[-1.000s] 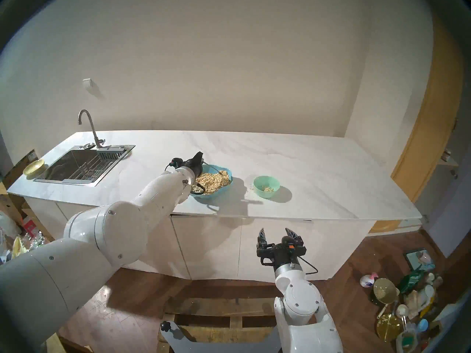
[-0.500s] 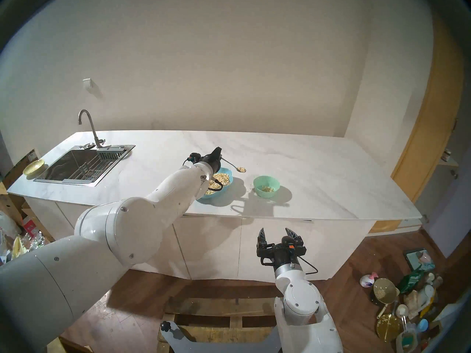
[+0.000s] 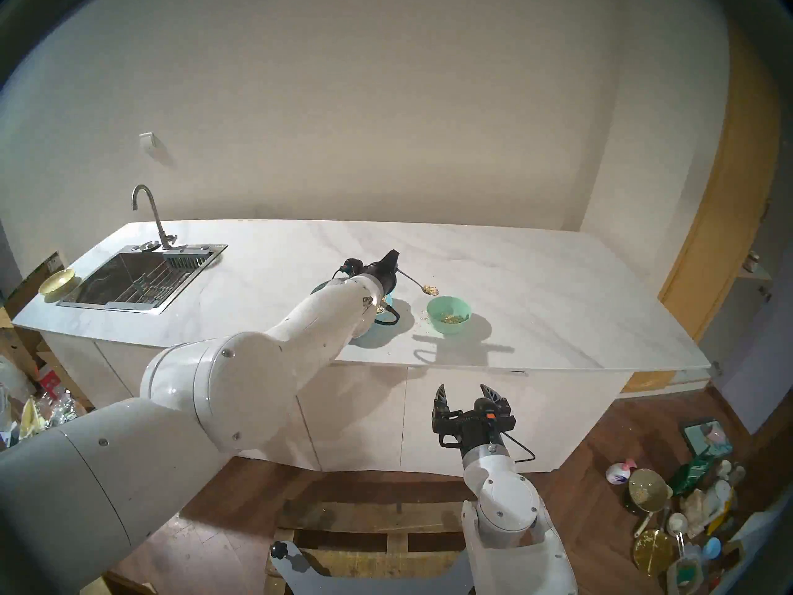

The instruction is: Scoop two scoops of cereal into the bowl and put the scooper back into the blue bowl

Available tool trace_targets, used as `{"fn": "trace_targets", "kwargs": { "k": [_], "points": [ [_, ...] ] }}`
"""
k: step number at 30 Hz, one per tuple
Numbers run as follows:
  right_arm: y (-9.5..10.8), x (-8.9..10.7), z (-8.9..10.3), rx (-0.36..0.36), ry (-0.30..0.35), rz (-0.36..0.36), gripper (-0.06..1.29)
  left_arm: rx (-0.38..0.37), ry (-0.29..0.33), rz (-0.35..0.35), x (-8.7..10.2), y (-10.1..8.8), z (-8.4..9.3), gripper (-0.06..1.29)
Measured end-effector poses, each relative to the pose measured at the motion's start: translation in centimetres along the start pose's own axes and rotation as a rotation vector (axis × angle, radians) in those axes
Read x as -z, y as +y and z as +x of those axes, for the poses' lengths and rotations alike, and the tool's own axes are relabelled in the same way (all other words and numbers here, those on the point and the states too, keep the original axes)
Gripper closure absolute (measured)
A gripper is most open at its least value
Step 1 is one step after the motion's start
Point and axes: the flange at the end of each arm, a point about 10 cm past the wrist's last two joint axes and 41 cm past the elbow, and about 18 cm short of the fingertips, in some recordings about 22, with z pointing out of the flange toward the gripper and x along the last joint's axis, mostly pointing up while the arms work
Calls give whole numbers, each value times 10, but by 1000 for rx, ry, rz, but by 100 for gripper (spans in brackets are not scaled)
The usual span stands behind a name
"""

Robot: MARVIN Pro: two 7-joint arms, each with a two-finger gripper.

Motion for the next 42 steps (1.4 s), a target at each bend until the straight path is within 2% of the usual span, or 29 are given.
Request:
{"fn": "trace_targets", "kwargs": {
  "k": [9,12,24,34,42],
  "points": [
    [0,0,0,0,0,0,0,-20,-26,2,-2,8,-18,125],
    [0,0,0,0,0,0,0,-38,-28,0,-2,10,-20,125],
    [0,0,0,0,0,0,0,-193,-16,1,-1,6,-27,125],
    [0,0,0,0,0,0,0,-238,-8,6,-1,7,-29,125],
    [0,0,0,0,0,0,0,-270,-12,6,-3,16,-37,125]
  ]
}}
